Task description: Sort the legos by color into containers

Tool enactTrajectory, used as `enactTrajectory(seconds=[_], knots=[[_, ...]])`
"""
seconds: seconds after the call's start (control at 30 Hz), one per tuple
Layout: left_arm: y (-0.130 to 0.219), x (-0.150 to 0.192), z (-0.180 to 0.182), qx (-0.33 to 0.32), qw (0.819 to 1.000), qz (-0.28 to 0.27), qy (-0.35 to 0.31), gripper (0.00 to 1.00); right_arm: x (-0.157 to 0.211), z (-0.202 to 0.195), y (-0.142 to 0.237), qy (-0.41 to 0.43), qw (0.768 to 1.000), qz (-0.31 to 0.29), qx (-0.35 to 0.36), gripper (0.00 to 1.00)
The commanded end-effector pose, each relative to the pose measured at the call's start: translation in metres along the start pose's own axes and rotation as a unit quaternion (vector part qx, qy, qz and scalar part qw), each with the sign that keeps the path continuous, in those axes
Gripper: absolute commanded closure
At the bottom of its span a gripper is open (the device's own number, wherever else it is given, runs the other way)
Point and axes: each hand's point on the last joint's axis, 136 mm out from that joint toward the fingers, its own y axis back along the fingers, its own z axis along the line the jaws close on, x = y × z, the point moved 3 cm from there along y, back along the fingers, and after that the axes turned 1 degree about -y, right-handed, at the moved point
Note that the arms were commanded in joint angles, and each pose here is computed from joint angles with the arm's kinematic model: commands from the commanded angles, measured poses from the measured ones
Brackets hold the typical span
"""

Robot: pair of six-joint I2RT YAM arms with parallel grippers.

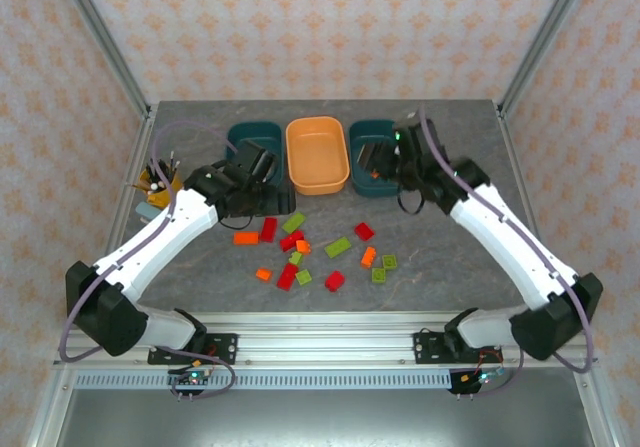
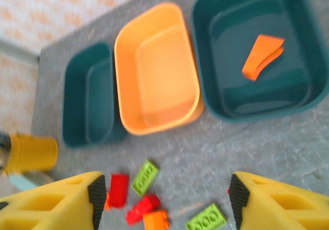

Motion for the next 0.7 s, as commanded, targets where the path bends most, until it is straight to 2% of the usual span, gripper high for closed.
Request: enactTrajectory(seconds=[0.0, 0.07, 0.23, 0.67], knots=[[-0.013, 0.018, 0.021, -0.051, 0.997, 0.041, -0.044, 0.09, 0.048, 0.011, -0.003, 0.063, 0.996, 0.031, -0.064, 0.30], [-0.024, 0.022, 0.024, -0.059, 0.995, 0.057, -0.057, 0.10, 0.078, 0.005, -0.005, 0.075, 0.993, 0.045, -0.077, 0.24], [-0.055, 0.026, 0.026, -0.076, 0.987, 0.101, -0.094, 0.18, 0.125, -0.012, -0.014, 0.075, 0.992, 0.070, -0.074, 0.22], [-0.112, 0.019, 0.038, -0.068, 0.977, 0.171, -0.111, 0.27, 0.134, -0.006, -0.025, 0.083, 0.991, 0.086, -0.068, 0.24]])
